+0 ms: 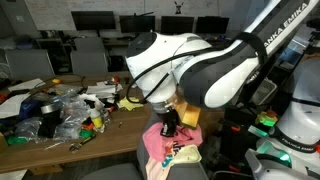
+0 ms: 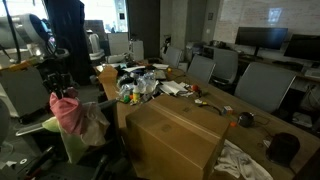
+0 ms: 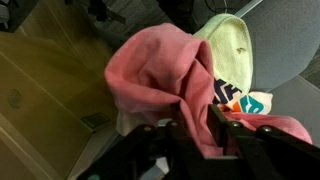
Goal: Pick up the clothes from the box and put them on the headrest of the chair
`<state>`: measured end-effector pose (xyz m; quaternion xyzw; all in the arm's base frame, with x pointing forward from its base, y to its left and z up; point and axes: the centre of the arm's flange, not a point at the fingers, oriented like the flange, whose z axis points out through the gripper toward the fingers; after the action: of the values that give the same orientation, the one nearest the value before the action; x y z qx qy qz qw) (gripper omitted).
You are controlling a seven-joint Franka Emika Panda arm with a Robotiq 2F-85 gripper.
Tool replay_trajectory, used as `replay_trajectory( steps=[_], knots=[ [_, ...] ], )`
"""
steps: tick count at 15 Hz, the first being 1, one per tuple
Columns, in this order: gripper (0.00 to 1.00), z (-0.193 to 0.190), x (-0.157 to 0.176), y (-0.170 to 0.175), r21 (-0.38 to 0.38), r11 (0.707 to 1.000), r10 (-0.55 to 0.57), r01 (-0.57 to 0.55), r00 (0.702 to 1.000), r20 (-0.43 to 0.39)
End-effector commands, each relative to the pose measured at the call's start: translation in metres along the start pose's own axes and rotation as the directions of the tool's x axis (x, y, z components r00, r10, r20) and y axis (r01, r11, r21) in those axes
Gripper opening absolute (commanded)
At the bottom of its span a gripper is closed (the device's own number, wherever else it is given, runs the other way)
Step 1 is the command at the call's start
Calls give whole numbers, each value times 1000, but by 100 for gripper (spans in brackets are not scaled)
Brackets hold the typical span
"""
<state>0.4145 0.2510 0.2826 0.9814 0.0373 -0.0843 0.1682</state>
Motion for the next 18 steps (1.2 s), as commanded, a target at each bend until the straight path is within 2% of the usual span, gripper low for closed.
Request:
replay_trajectory(
  steps=[1, 5, 6, 10, 14, 18],
  knots=[
    [67, -8, 6, -1, 8, 1000, 0, 0, 1000, 18],
    [97, -11, 5, 4, -1, 1000, 16, -16, 1000, 21],
    [100, -13, 4, 7, -6, 1000, 23, -23, 1000, 16],
    [100, -29, 0, 34, 7, 998, 70, -70, 998, 0],
    [100, -58, -10, 77, 52, 987, 153, -151, 987, -39],
    [100, -86, -25, 132, 166, 943, 304, -288, 949, -84]
  ],
)
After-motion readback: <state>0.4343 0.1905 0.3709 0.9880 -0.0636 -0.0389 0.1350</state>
